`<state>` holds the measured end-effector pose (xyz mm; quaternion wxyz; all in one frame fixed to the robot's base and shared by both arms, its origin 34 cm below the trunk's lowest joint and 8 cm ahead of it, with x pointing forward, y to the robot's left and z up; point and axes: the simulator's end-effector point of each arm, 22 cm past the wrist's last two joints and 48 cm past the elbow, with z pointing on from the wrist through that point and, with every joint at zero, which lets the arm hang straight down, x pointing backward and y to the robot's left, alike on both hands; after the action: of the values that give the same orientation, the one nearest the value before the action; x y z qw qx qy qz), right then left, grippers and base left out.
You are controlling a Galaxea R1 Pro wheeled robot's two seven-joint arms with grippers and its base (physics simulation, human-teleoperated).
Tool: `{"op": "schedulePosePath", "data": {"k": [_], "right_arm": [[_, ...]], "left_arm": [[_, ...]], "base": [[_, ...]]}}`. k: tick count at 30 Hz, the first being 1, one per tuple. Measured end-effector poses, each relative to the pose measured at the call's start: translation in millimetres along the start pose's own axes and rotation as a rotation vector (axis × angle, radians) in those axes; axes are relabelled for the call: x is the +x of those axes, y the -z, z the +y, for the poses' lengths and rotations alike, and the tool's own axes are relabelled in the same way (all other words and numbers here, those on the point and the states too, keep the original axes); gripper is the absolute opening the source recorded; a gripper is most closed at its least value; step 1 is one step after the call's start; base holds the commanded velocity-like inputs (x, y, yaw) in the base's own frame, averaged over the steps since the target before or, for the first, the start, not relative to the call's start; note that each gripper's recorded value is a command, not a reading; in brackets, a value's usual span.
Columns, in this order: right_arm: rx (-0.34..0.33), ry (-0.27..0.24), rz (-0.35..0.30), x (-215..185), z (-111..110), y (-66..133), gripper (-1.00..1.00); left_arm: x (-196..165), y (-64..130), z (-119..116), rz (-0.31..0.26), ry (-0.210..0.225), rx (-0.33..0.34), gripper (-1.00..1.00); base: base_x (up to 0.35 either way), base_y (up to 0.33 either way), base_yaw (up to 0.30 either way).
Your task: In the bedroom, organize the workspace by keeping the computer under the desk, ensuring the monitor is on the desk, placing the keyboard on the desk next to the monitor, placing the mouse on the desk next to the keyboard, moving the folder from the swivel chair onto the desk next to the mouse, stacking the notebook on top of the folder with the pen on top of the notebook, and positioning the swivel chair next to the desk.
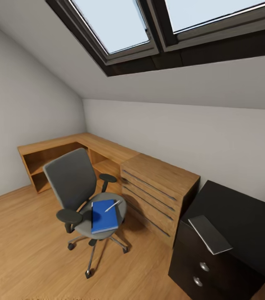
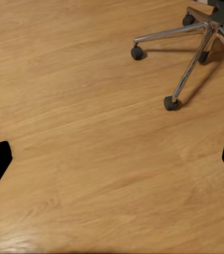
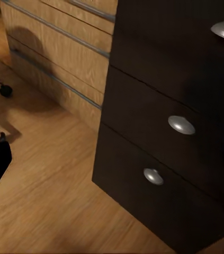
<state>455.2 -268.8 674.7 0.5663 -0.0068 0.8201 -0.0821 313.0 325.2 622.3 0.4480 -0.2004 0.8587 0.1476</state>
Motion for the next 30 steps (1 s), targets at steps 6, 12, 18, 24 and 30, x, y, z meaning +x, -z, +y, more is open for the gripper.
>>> {"op": "schedulePosePath", "data": {"k": [6, 12, 18, 24, 30], "right_arm": [[0.002, 0.001, -0.002, -0.7, -1.8, -0.8, 1.00], [0.003, 0.003, -0.003, -0.7, -3.1, -1.0, 1.00], [0.005, 0.004, 0.000, 0.1, -4.4, -1.0, 1.00], [0.006, 0.005, 0.002, 0.4, -4.8, -1.2, 1.00], [0.006, 0.005, 0.003, 0.8, -5.1, -1.2, 1.00]], "left_arm": [[0.6, 0.0, 0.3, 0.003, 0.000, -0.001, 1.00], [1.2, 0.3, -0.4, 0.005, 0.000, -0.001, 1.00], [1.3, 0.2, -0.1, 0.005, 0.000, -0.001, 1.00], [1.1, 0.0, 0.6, 0.005, 0.000, -0.003, 1.00], [1.2, 0.1, 0.6, 0.005, 0.000, -0.004, 1.00]], "base": [[0.000, 0.000, 0.280], [0.000, 0.000, 0.281], [0.000, 0.000, 0.281], [0.000, 0.000, 0.281], [0.000, 0.000, 0.281]]}}
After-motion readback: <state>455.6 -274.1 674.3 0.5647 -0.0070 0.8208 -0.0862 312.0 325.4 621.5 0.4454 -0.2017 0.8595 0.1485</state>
